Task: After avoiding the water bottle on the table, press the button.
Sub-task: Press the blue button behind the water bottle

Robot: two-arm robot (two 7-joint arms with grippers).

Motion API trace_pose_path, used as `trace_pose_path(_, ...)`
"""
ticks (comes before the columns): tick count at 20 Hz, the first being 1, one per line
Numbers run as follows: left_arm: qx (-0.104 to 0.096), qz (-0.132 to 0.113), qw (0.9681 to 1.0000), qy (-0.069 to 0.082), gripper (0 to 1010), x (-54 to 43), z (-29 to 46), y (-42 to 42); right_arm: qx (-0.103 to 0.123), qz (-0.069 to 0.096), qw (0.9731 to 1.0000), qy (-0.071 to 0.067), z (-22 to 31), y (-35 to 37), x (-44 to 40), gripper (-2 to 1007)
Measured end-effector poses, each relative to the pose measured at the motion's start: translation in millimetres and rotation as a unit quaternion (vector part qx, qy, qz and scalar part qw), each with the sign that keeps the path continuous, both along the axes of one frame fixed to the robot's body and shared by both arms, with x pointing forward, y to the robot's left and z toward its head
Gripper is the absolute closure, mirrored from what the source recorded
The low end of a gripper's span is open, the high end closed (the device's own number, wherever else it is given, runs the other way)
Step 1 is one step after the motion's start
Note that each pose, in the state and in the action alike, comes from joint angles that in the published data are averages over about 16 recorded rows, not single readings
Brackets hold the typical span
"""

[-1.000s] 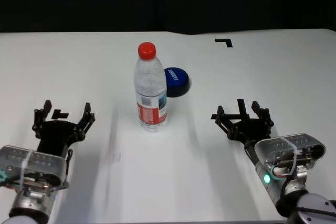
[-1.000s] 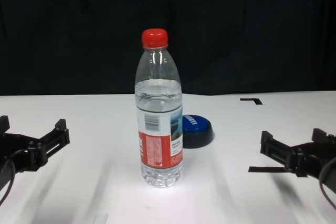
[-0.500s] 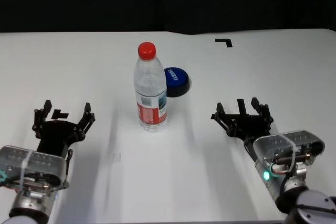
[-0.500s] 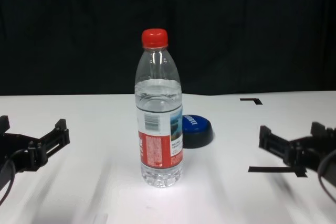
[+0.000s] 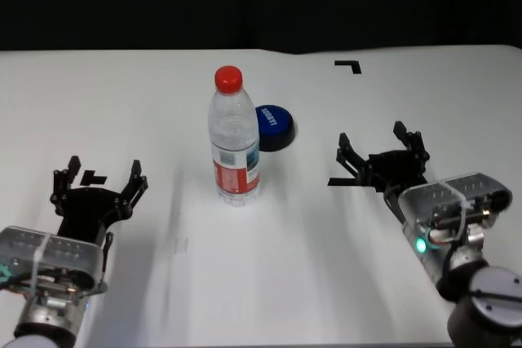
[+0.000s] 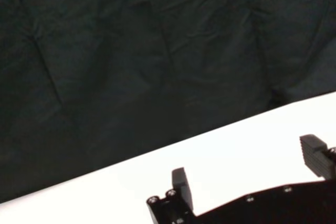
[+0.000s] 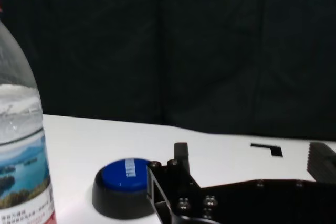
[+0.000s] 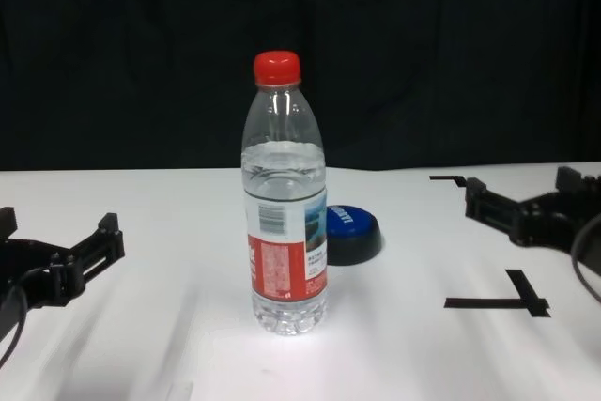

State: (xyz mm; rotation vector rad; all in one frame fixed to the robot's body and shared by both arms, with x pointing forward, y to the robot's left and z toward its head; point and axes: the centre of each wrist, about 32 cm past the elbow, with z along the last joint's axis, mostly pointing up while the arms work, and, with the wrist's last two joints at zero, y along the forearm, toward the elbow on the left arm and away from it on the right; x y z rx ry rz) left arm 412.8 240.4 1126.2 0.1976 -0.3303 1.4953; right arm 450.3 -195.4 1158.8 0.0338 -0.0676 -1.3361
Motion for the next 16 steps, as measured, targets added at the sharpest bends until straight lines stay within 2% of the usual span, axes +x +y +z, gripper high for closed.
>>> trace_pose_path(8, 0.0, 0.0, 1.0, 0.0, 7, 0.0, 0.0, 0.0, -0.019, 0.012, 0.9996, -0.017, 9.8, -4.0, 18.1, 2)
trace_pose_path(16, 0.0, 0.0, 1.0, 0.0, 7, 0.0, 0.0, 0.0, -0.031, 0.021, 0.999, -0.026, 14.4, -3.4, 35.1, 2)
